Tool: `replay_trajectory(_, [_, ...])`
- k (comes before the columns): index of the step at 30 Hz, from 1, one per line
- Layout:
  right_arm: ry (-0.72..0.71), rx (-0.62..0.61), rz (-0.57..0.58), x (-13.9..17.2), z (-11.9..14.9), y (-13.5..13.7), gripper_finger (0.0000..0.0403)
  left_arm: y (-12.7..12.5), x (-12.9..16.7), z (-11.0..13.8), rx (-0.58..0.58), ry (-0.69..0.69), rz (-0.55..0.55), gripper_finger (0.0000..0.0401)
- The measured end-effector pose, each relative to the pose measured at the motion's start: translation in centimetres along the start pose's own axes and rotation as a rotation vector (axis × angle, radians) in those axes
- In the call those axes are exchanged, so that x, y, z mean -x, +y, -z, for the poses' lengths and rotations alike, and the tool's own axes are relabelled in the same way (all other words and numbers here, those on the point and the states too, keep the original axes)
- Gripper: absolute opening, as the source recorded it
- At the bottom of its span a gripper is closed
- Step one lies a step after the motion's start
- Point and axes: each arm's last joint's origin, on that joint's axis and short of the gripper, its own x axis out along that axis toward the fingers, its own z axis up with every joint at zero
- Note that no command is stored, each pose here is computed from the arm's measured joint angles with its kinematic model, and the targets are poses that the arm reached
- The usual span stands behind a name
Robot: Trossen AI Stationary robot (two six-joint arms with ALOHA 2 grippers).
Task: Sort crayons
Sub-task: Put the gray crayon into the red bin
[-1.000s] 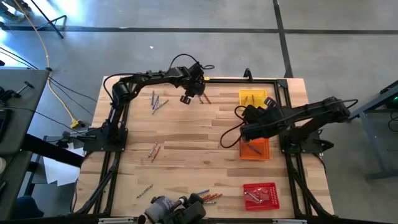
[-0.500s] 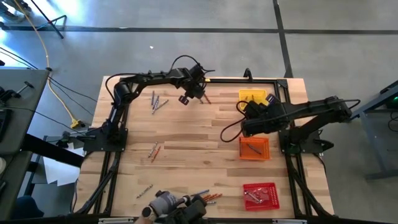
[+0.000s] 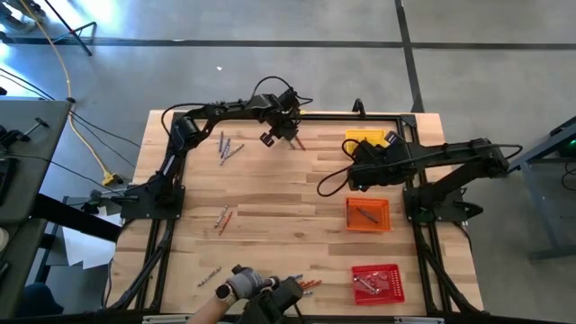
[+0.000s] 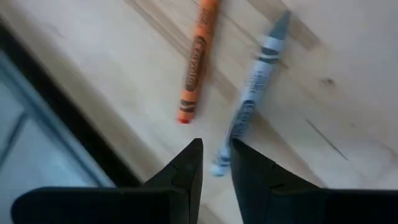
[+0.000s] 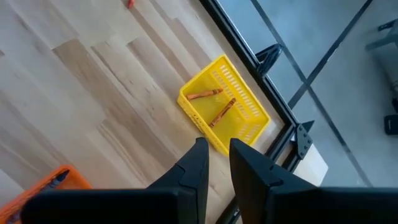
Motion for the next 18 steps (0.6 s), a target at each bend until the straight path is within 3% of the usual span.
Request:
replay_trajectory(6, [0.028, 0.0, -0.001, -0.4, -0.3, -0.4, 0.0058, 0.9, -2.5, 0.2, 0.009, 0.07, 0.207, 0.0069])
replay_trajectory(12, [0.043, 0.013, 0.005, -0.8, -0.5, -0.8, 0.0058, 2.1, -2.0, 0.0, 0.042, 0.052, 0.222, 0.0065])
replay_trajectory(18, [0.049, 0.03, 0.01, -1.0, -0.7, -0.9, 0.0058, 2.0, -1.6, 0.0, 0.123, 0.043, 0.257, 0.0018])
